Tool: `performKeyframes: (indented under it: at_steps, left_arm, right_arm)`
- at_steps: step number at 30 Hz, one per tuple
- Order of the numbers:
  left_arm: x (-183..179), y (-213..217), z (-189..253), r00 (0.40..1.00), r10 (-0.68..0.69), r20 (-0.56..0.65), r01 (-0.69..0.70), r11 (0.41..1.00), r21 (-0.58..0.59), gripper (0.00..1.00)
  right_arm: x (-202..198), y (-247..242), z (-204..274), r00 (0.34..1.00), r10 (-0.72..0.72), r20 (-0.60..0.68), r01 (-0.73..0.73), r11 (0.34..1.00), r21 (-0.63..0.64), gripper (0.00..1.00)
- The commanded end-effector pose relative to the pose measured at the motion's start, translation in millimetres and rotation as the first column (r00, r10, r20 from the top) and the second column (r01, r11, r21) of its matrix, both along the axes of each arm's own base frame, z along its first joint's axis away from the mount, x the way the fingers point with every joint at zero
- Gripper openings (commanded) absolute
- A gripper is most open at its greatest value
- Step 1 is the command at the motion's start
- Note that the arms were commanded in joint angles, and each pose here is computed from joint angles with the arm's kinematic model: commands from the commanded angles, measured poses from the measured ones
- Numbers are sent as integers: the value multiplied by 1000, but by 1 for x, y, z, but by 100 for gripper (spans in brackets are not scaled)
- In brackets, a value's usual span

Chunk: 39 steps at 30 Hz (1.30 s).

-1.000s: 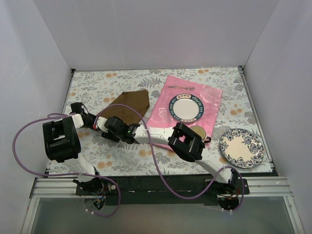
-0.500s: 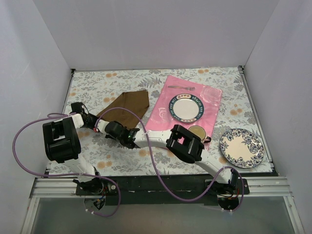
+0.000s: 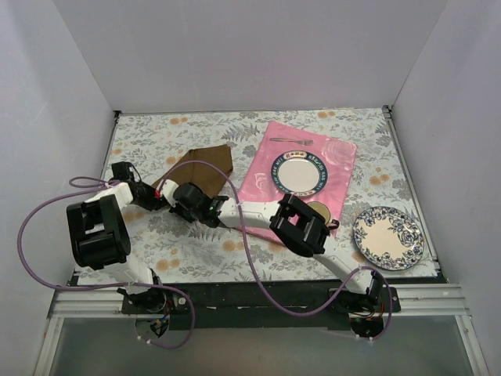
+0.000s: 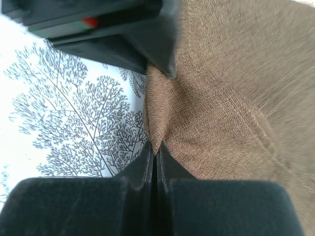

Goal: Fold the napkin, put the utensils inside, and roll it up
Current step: Roll the napkin with the utensil

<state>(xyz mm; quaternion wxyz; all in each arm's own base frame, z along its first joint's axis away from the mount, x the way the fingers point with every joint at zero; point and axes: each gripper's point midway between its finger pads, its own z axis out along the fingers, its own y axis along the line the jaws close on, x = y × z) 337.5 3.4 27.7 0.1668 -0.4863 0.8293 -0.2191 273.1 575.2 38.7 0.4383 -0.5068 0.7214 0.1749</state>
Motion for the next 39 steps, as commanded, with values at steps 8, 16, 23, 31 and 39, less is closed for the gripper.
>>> performKeyframes:
  at_steps: [8, 16, 23, 31, 39]
  left_arm:
    - [17, 11, 42, 993, -35, 114, 20, 991, 129, 40]
    - [11, 18, 66, 987, -47, 151, 13, 976, 217, 59]
    - [9, 8, 50, 993, -37, 110, 21, 989, 145, 73]
    - [23, -9, 43, 986, -56, 154, 51, 998, 42, 73]
    - [26, -8, 24, 993, -33, 110, 29, 999, 37, 73]
  right_arm:
    - [5, -4, 38, 860, 102, -501, 49, 959, 280, 1]
    - [21, -23, 31, 716, 156, -680, 155, 915, 372, 1]
    - [26, -35, 25, 566, 223, -793, 244, 874, 420, 1]
    - [28, -37, 17, 514, 234, -825, 273, 867, 416, 1]
    - [33, -38, 15, 508, 224, -832, 285, 867, 408, 1]
